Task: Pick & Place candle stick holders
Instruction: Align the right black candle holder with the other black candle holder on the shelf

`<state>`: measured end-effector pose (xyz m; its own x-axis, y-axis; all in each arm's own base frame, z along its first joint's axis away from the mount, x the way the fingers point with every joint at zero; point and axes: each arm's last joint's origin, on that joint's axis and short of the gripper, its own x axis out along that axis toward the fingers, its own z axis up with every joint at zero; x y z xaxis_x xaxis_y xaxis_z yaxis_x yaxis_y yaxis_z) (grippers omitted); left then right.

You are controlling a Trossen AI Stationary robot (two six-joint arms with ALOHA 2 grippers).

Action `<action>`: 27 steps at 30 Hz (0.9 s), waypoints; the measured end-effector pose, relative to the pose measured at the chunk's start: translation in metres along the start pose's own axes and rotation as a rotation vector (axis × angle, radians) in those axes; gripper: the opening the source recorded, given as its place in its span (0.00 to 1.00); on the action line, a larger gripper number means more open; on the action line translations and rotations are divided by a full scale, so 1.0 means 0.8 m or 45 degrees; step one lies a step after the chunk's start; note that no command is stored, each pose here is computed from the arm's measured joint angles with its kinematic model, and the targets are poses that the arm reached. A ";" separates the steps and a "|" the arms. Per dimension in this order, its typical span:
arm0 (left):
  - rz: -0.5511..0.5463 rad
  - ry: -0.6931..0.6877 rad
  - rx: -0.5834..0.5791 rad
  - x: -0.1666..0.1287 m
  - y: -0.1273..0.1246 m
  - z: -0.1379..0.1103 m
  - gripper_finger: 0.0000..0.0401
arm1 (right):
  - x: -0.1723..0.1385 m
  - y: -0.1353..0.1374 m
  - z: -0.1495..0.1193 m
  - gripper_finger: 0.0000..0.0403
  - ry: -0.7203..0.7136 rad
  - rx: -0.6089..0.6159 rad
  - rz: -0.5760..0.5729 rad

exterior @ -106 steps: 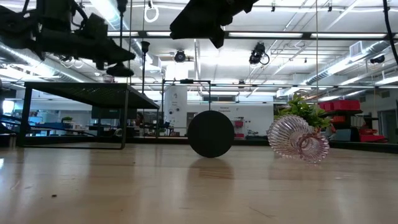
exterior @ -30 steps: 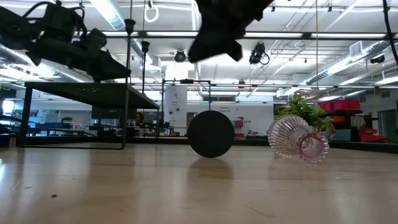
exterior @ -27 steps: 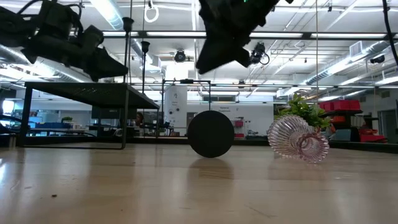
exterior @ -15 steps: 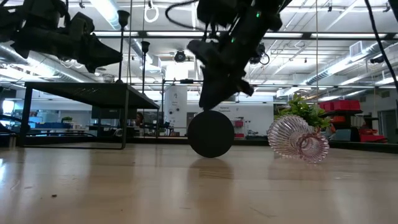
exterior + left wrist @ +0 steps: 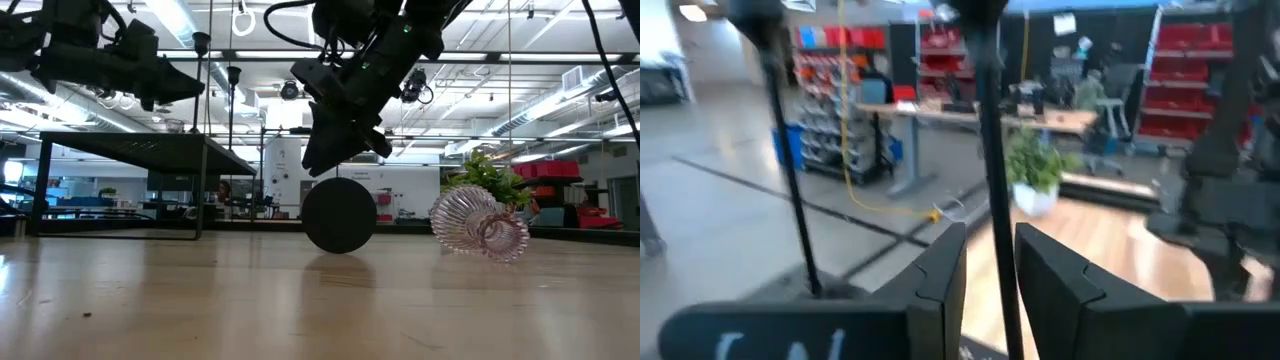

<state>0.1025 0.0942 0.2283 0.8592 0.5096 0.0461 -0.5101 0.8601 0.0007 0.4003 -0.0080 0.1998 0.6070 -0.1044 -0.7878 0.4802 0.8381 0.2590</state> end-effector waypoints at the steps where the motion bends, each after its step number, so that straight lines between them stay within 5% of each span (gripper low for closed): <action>1: 0.015 -0.015 0.004 0.001 0.001 0.001 0.22 | 0.000 -0.001 0.001 0.20 -0.002 -0.005 -0.001; 15: 0.034 -0.087 0.051 0.024 0.004 0.000 0.03 | 0.001 -0.014 0.008 0.20 -0.021 -0.060 -0.052; 27: 0.134 -0.097 0.042 0.026 0.007 0.000 0.06 | 0.001 -0.012 0.011 0.20 -0.049 -0.098 -0.039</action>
<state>0.1173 0.1095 0.2295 0.7961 0.5924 0.1236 -0.5992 0.8002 0.0245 0.4014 -0.0208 0.2014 0.6173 -0.1493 -0.7724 0.4497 0.8726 0.1907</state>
